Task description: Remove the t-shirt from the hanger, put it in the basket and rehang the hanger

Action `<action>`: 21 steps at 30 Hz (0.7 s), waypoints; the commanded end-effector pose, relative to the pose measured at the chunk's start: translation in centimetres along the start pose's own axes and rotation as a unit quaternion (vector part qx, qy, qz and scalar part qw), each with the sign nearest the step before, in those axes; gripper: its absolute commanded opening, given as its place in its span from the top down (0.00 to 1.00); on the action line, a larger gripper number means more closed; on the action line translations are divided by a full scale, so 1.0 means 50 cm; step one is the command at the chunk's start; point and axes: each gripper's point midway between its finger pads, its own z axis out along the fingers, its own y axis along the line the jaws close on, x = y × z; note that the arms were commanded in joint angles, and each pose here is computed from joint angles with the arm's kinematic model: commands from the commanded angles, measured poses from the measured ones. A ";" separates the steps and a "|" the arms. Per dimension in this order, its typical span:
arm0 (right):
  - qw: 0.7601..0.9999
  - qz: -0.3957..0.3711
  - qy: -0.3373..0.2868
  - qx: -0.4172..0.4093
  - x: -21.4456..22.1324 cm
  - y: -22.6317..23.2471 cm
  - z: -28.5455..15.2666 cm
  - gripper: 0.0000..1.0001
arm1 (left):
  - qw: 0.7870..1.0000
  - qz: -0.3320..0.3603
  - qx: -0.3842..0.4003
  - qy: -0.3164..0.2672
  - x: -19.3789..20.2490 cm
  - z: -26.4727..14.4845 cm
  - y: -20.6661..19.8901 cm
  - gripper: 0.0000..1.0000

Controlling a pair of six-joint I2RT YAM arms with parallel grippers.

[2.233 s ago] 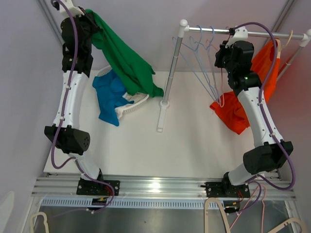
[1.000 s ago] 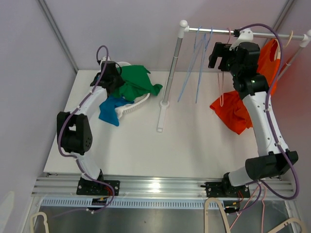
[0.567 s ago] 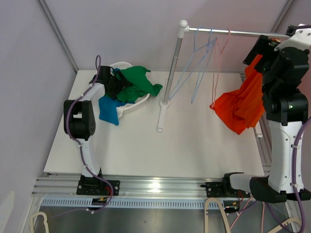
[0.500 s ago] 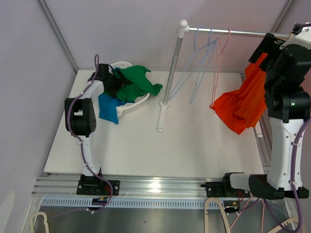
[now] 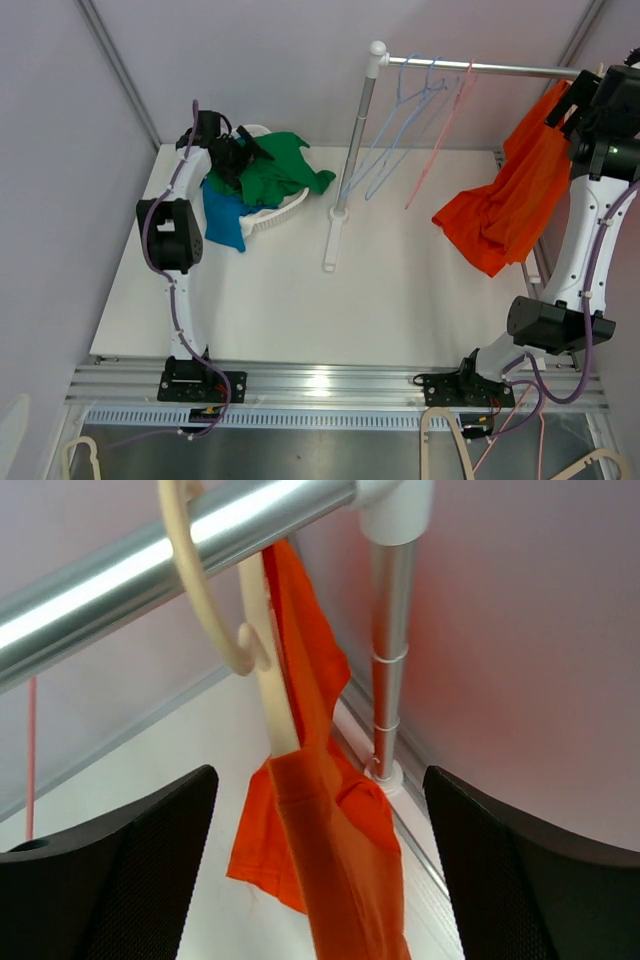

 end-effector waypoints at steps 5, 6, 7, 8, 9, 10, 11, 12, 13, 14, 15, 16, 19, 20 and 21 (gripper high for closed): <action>0.998 0.014 -0.030 -0.051 -0.043 0.038 0.008 0.18 | 0.992 0.045 0.043 -0.106 -0.013 -0.175 -0.119 0.00; 0.998 0.014 -0.032 -0.052 -0.044 0.040 0.012 0.21 | 0.991 0.053 0.038 -0.121 -0.013 -0.199 -0.130 0.01; 0.998 0.012 -0.029 -0.050 -0.039 0.041 0.021 0.23 | 0.989 0.057 0.037 -0.131 -0.014 -0.222 -0.140 0.01; 0.998 0.012 -0.031 -0.046 -0.039 0.040 0.028 0.25 | 0.987 0.063 0.048 -0.142 -0.024 -0.247 -0.164 0.00; 0.999 0.005 -0.034 -0.038 -0.041 0.035 0.034 0.25 | 0.989 0.061 0.035 -0.132 -0.014 -0.250 -0.155 0.00; 0.999 0.001 -0.033 -0.032 -0.038 0.033 0.044 0.25 | 0.988 0.064 0.035 -0.134 -0.017 -0.260 -0.163 0.00; 0.999 0.000 -0.037 -0.028 -0.043 0.031 0.047 0.26 | 0.988 0.069 0.039 -0.130 -0.012 -0.267 -0.169 0.00; 0.999 -0.003 -0.039 -0.025 -0.043 0.030 0.053 0.26 | 0.990 0.067 0.031 -0.123 -0.001 -0.267 -0.162 0.01; 0.999 -0.007 -0.039 -0.025 -0.041 0.031 0.061 0.31 | 0.989 0.069 0.032 -0.127 0.006 -0.286 -0.168 0.00; 0.999 -0.005 -0.046 -0.026 -0.047 0.033 0.067 0.33 | 0.989 0.080 0.028 -0.125 0.018 -0.283 -0.162 0.00; 0.999 -0.006 -0.045 -0.030 -0.045 0.037 0.071 0.33 | 0.987 0.091 0.028 -0.131 0.027 -0.284 -0.166 0.01; 0.998 -0.008 -0.046 -0.030 -0.045 0.039 0.077 0.34 | 0.986 0.093 0.024 -0.138 0.032 -0.292 -0.165 0.00; 0.999 -0.011 -0.030 -0.027 -0.028 0.042 0.106 0.39 | 0.982 0.096 0.039 -0.156 0.050 -0.331 -0.170 0.01; 0.999 -0.015 -0.025 -0.028 -0.020 0.046 0.119 0.42 | 0.979 0.101 0.055 -0.169 0.058 -0.366 -0.186 0.00; 0.999 -0.014 -0.024 -0.027 -0.018 0.046 0.123 0.50 | 0.980 0.100 0.050 -0.165 0.071 -0.364 -0.172 0.01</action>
